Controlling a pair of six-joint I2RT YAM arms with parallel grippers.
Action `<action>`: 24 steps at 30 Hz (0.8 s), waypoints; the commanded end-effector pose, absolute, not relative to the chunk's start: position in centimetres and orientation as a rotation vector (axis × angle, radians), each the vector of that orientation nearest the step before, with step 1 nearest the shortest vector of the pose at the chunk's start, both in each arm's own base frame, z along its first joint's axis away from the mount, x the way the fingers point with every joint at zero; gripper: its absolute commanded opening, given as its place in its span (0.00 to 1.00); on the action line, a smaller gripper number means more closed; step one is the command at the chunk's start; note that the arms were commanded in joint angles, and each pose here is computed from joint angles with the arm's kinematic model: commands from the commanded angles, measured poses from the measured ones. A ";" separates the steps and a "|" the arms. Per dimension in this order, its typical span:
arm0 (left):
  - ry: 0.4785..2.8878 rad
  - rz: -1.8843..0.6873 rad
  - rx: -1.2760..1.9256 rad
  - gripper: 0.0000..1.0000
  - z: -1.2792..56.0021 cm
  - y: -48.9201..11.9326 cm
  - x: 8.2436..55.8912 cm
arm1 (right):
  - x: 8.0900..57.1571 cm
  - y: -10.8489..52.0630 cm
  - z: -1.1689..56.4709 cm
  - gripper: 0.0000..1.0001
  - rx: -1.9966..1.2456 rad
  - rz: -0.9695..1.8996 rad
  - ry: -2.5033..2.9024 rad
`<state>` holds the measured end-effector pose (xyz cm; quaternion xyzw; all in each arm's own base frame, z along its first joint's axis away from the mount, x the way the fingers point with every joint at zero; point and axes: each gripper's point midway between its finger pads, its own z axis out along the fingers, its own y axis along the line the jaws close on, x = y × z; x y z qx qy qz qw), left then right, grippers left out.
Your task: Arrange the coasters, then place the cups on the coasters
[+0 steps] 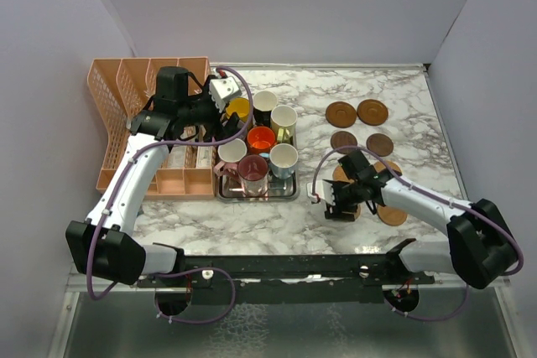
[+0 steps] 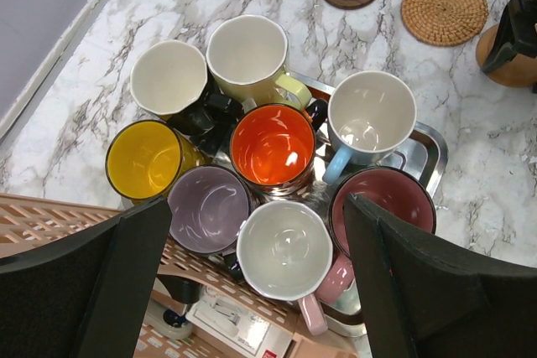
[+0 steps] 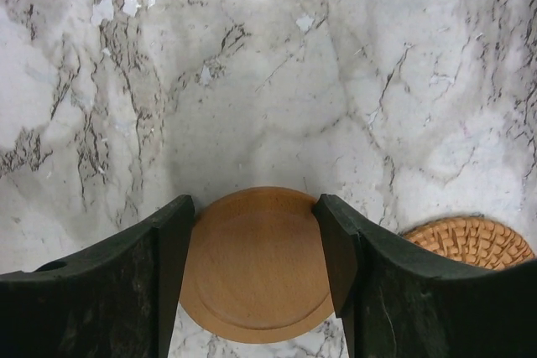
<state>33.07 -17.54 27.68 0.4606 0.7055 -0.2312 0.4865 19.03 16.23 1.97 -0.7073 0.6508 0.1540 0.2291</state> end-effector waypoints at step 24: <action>1.677 -0.539 1.154 0.88 27.6 -17.3 32.6 | 17.1 13.6 3.2 0.62 -1.994 0.491 1.856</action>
